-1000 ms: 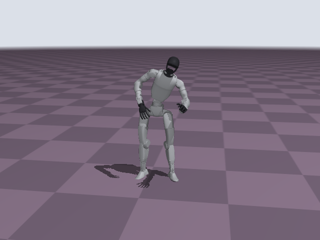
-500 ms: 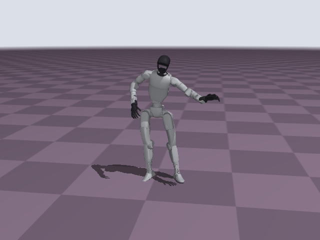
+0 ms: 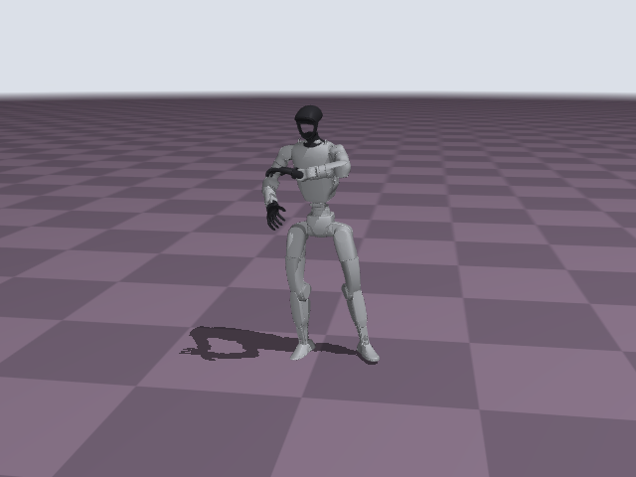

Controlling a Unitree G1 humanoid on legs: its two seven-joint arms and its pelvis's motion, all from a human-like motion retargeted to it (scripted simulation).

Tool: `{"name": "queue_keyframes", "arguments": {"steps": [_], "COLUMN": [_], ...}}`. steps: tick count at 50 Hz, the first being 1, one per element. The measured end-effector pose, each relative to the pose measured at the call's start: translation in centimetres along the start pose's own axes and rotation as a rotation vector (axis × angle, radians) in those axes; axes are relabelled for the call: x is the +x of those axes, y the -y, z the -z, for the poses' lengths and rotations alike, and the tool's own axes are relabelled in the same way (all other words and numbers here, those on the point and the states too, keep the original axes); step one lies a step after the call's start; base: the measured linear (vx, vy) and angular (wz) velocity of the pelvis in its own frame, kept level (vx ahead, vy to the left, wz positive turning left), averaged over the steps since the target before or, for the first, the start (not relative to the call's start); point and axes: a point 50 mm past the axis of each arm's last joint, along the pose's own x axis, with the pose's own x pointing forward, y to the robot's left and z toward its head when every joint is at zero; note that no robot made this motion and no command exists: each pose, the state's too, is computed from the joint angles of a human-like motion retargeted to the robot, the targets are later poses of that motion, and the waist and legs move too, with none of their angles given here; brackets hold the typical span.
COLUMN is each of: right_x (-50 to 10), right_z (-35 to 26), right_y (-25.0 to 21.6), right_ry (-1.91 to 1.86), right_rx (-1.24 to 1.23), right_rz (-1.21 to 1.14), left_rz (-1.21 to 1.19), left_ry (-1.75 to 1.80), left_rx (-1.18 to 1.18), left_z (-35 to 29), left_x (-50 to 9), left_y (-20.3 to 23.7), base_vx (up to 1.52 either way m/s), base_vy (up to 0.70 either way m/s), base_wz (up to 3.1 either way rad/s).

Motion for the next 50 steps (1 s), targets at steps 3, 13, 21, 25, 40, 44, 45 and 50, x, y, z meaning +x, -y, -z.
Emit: {"name": "queue_keyframes", "arguments": {"steps": [3, 13, 21, 25, 40, 44, 45, 50], "right_x": [-1.0, -9.2, -12.8, -13.6, -0.7, 0.3, 0.2, -3.8], "right_z": [0.8, 7.8, 10.2, 10.9, 3.0, 1.7, 1.9, 5.7], "right_y": [0.1, 1.5, 4.4, 4.6, 5.8, 4.5, 4.2, 3.3], "right_ry": [-0.033, -0.403, -0.543, -0.6, -0.146, -0.077, -0.081, -0.265], "right_rx": [0.016, 0.053, 0.018, 0.061, -0.079, -0.132, -0.137, -0.081], "right_rz": [0.001, 0.031, 0.125, 0.246, 0.175, 0.088, 0.071, 0.058], "left_rz": [0.086, -0.06, -0.268, -0.193, 0.142, 0.114, 0.102, 0.085], "left_ry": [-0.017, -0.954, -1.523, -1.216, -0.107, -0.011, 0.007, -0.074], "left_rx": [0.117, 1.024, 1.38, 1.333, 0.274, 0.187, 0.196, 0.46], "left_z": [1.5, 14.7, 9.9, 12.2, 4.4, 1.9, 1.8, 5.4], "left_x": [-2.1, -16.7, -24.2, -18.9, -3.2, -2.8, -2.7, -2.9], "left_y": [-1.4, -23.9, -38.3, -35.2, -1.6, 0.2, -0.2, -6.6], "base_vx": [0.08, 0.07, 0.01, 0.03, -0.07, -0.11, -0.06, 0.04], "base_vy": [-0.06, -0.09, -0.02, 0.03, 0.28, 0.25, 0.17, 0.09], "base_wz": [-0.57, -0.5, -0.5, -0.31, -0.19, -0.45, -0.36, -0.31]}}
